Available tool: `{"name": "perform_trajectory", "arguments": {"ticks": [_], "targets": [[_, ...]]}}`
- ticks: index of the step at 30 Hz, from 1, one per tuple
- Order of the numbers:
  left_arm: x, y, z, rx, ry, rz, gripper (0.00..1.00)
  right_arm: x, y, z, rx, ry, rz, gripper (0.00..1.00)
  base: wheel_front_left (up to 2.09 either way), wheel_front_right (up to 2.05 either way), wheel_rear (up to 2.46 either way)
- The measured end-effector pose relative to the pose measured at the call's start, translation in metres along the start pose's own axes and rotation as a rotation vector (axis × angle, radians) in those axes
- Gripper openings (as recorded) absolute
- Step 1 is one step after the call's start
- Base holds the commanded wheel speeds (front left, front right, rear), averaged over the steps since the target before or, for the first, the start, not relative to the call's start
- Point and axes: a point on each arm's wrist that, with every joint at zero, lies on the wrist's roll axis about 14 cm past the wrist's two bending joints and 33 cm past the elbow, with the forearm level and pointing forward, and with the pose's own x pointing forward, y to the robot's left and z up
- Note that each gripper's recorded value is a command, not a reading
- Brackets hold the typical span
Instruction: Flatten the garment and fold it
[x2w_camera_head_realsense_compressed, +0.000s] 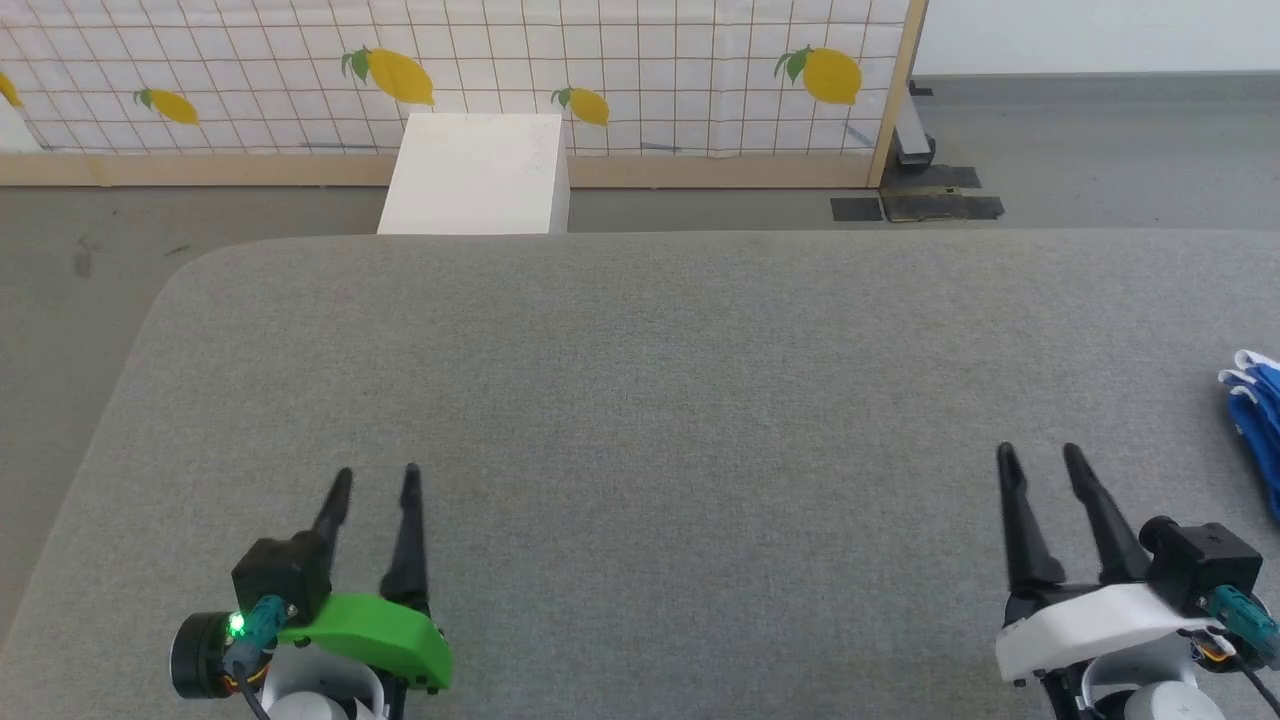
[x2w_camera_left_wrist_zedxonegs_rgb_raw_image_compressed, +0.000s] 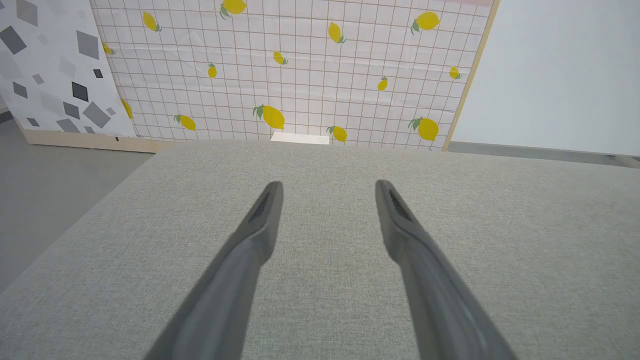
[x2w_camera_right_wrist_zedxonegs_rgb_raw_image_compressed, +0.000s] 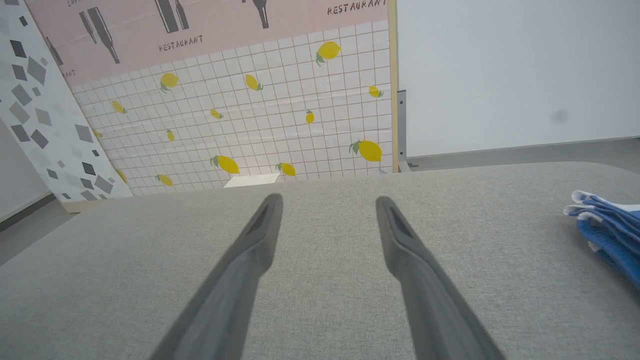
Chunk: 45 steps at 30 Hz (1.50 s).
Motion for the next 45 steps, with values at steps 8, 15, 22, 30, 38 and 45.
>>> {"name": "perform_trajectory", "arguments": {"ticks": [8,15,22,30,38,45], "targets": [[0.000,-0.001,0.000,0.003,0.002,-0.002,0.00,0.000,0.000,0.000,-0.002,0.001,0.001,0.00,0.00,0.00,0.00],[0.001,-0.001,0.002,0.009,0.003,0.001,0.00,0.000,0.002,0.000,-0.011,0.009,0.006,0.00,0.00,0.00,0.00],[0.002,-0.002,0.004,0.015,0.001,0.000,0.00,0.001,0.003,0.001,-0.021,0.014,0.012,0.00,0.00,0.00,0.00],[0.002,-0.002,0.005,0.015,0.003,0.001,0.00,0.001,0.005,0.002,-0.034,0.017,0.020,0.00,0.00,0.00,0.00],[0.004,-0.003,0.010,0.042,-0.001,0.000,0.00,0.002,0.008,0.004,-0.058,0.024,0.031,0.00,0.00,0.00,0.00],[0.004,-0.003,0.011,0.045,0.001,0.003,0.00,0.002,0.010,0.004,-0.071,0.030,0.037,0.00,0.00,0.00,0.00]]}}
